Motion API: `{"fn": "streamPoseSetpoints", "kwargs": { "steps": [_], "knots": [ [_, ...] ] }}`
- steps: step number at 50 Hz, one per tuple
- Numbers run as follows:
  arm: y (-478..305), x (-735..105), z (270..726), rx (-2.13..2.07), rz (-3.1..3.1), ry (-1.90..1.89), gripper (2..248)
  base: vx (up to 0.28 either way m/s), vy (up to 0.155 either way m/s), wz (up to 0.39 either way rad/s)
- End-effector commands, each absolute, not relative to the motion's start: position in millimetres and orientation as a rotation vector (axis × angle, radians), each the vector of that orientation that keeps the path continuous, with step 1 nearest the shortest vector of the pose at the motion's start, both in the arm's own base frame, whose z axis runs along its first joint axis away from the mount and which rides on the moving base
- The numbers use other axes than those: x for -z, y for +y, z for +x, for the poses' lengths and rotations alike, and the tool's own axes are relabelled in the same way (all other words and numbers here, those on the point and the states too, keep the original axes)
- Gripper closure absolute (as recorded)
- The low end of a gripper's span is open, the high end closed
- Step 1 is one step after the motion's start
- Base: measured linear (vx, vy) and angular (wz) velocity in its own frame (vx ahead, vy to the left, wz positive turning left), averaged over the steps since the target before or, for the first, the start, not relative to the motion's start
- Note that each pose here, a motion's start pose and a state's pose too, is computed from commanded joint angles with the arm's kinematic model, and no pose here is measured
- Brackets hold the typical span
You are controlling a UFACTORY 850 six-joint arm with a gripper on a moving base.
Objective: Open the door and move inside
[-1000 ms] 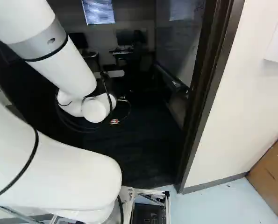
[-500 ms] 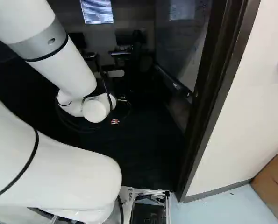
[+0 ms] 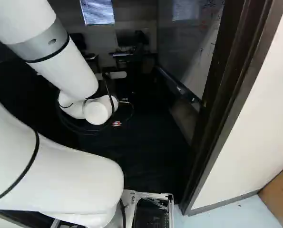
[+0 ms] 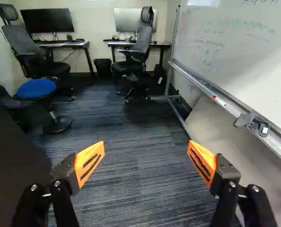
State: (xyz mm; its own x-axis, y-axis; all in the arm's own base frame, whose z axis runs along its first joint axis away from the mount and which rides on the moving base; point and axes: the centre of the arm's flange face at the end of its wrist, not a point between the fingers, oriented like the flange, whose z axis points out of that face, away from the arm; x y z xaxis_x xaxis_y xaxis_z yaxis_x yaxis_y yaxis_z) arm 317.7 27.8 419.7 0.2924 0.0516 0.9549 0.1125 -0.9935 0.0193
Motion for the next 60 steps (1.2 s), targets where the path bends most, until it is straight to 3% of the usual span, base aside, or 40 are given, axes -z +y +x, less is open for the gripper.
{"fn": "streamPoseSetpoints", "kwargs": {
  "steps": [60],
  "knots": [
    [27.8,-419.7,317.7,1.832,-2.484,-0.158,3,0.113,0.005,0.018]
  ]
}}
